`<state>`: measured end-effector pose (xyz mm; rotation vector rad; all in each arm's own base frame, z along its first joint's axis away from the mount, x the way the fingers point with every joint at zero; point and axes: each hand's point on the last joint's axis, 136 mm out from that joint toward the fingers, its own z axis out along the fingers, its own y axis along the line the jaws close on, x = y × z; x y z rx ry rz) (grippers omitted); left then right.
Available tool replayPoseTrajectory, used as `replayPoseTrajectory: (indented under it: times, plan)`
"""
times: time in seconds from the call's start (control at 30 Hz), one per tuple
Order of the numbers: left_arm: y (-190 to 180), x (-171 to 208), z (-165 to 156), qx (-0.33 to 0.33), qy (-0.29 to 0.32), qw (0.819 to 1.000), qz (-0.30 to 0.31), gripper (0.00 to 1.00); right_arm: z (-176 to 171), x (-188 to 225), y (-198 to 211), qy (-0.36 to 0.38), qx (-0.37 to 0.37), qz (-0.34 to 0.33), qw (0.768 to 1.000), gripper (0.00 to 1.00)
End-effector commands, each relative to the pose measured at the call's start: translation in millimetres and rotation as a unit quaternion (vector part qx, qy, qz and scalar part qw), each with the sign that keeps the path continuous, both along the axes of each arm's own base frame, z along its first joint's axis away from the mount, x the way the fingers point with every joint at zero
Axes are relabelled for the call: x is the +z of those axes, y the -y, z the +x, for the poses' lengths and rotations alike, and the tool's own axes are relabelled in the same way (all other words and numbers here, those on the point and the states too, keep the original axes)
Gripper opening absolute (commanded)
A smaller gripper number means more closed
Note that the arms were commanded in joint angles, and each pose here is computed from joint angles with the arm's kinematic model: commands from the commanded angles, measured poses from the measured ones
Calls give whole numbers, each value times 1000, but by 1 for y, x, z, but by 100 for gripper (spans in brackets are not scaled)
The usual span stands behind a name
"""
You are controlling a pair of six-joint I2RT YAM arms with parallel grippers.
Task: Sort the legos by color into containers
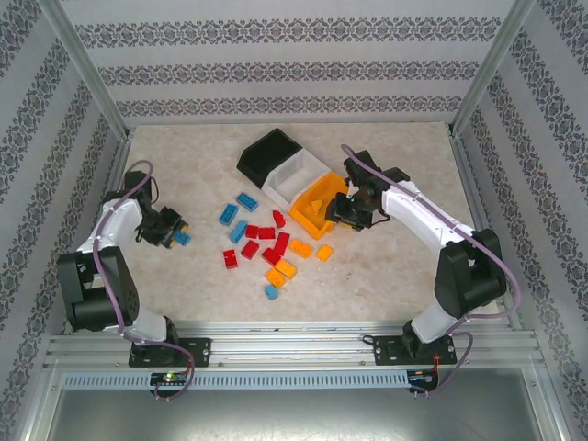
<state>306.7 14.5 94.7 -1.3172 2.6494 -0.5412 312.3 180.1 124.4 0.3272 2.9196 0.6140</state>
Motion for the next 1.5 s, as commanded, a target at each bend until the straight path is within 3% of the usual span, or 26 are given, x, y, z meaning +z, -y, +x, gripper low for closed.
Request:
replayPoseTrajectory:
  times: [0.0, 0.3, 0.47, 0.7, 1.0, 1.27, 1.47]
  plan:
    - [21, 34, 45, -52, 83, 995, -24, 35, 10, 25, 2, 41, -19, 14, 999, 45]
    - [114, 74, 146, -207, 141, 967, -35, 35, 20, 50, 26, 51, -82, 28, 995, 46]
    - [169, 79, 178, -283, 150, 947, -25, 35, 20, 59, 38, 66, -99, 31, 992, 46]
    - [234, 75, 210, -337, 170, 925, -30, 35, 5, 49, 47, 58, -108, 40, 992, 46]
    - [281, 41, 219, -356, 163, 919, -41, 36, -10, 53, 58, 64, -104, 37, 992, 47]
    - [286, 31, 222, -348, 156, 924, -41, 57, -24, 49, 62, 59, -105, 37, 992, 53]
    - [271, 52, 212, -353, 156, 922, -5, 62, -22, 49, 60, 61, -99, 40, 992, 55]
